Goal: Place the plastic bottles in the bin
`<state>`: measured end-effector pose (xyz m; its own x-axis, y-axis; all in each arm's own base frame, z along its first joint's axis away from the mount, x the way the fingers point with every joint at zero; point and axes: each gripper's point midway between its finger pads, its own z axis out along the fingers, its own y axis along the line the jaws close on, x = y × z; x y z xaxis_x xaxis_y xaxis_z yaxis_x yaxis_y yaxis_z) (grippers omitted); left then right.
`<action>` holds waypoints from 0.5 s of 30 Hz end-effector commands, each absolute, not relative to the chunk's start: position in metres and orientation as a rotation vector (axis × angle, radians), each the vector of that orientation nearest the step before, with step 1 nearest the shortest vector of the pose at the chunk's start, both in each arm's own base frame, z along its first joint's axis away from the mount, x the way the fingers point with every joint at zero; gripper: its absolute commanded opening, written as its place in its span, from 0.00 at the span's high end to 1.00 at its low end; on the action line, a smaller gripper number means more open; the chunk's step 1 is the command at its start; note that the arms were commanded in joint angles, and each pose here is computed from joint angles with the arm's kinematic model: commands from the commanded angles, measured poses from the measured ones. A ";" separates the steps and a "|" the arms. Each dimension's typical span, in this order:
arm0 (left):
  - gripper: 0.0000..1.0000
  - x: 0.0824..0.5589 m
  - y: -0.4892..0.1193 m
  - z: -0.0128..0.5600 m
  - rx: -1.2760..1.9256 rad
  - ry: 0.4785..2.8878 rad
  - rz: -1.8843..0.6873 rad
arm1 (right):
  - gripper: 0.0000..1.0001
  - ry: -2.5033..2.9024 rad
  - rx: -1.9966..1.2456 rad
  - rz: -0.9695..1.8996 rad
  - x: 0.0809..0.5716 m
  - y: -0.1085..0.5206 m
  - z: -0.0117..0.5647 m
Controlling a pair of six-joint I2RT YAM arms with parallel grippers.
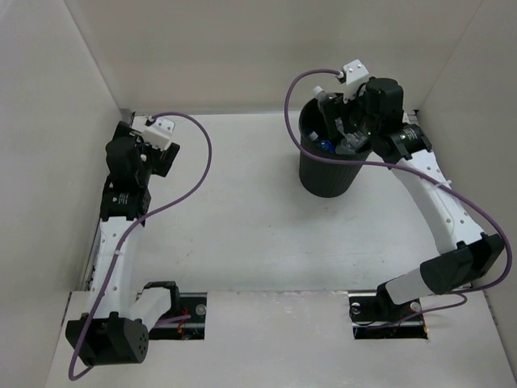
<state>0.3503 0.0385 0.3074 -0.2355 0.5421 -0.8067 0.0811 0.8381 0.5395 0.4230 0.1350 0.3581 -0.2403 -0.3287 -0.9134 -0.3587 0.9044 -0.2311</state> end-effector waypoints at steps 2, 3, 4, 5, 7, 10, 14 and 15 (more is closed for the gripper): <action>0.00 0.356 0.034 0.338 0.463 1.697 0.452 | 0.00 1.819 -0.461 -0.049 0.423 0.118 0.371; 0.00 0.357 0.034 0.337 0.463 1.697 0.449 | 0.00 1.812 -0.452 -0.039 0.420 0.118 0.374; 0.00 0.357 0.033 0.337 0.460 1.697 0.447 | 0.00 1.804 -0.443 -0.030 0.417 0.118 0.377; 0.00 0.357 0.033 0.336 0.462 1.698 0.445 | 0.00 1.787 -0.440 -0.023 0.414 0.118 0.381; 0.00 0.357 0.034 0.336 0.459 1.701 0.445 | 0.00 1.761 -0.440 -0.025 0.409 0.115 0.386; 0.00 0.359 0.037 0.336 0.452 1.701 0.451 | 0.00 1.735 -0.442 -0.053 0.402 0.110 0.392; 0.00 0.359 0.039 0.336 0.443 1.703 0.454 | 0.00 1.714 -0.407 -0.082 0.395 0.101 0.398; 0.00 0.359 0.040 0.336 0.442 1.703 0.456 | 0.00 1.709 -0.399 -0.083 0.394 0.099 0.400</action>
<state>0.3550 0.0385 0.3061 -0.2391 0.5402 -0.8068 0.0889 0.8396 0.5359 0.3964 0.1099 0.3698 -0.2089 -0.3400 -0.9169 -0.2848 0.9181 -0.2756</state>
